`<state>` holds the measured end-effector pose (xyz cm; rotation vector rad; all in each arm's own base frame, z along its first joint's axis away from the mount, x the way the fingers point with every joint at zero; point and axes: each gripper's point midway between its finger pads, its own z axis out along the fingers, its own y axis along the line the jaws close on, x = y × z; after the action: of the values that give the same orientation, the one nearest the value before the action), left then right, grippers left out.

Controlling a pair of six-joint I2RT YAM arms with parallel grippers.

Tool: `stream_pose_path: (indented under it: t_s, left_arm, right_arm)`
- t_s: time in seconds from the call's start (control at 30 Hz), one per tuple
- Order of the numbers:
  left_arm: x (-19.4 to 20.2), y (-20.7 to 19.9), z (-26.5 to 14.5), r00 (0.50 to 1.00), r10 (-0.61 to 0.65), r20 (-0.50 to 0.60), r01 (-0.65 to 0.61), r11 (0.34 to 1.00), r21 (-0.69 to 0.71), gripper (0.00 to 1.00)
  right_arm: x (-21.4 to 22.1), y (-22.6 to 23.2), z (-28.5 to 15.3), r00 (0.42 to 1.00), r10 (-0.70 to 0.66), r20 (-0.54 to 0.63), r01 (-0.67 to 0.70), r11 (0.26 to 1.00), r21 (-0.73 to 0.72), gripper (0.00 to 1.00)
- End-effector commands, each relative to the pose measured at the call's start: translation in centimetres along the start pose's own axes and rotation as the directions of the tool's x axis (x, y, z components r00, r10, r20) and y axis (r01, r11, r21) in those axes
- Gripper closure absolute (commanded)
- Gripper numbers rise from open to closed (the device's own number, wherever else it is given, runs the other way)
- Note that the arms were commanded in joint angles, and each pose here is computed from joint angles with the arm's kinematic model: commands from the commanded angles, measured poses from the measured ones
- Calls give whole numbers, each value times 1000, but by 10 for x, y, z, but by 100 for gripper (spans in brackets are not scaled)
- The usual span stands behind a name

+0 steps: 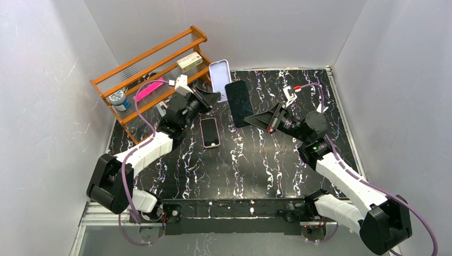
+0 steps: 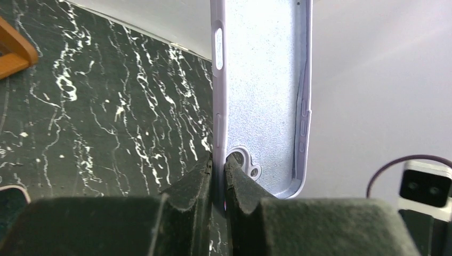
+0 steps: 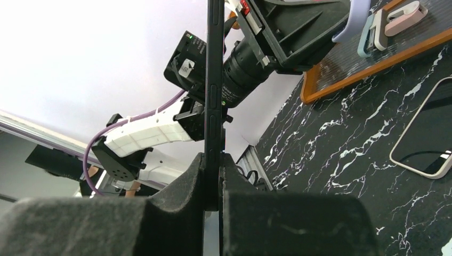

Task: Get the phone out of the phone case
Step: Remove the phone case from the phone, then place the phone case at the center of the board.

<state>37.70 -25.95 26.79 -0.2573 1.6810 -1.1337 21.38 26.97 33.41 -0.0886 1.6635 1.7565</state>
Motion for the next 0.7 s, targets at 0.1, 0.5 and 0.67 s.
stream_pose_path:
  t_s: [0.1, 0.5, 0.67]
  left_arm:
    - [-3, 4, 10, 996, 88, -14, -89, 995, -33, 100]
    - [82, 62, -14, 944, 1, -329, -90, 963, -255, 100]
    - [123, 81, -21, 909, -41, -414, -121, 926, -357, 100]
  right_arm:
    - [-17, 1, -11, 987, -148, 57, 145, 988, 56, 99]
    - [-31, -111, -61, 976, -182, 119, 109, 882, 458, 99]
    - [-23, -145, -70, 983, -141, 120, 60, 856, 514, 99]
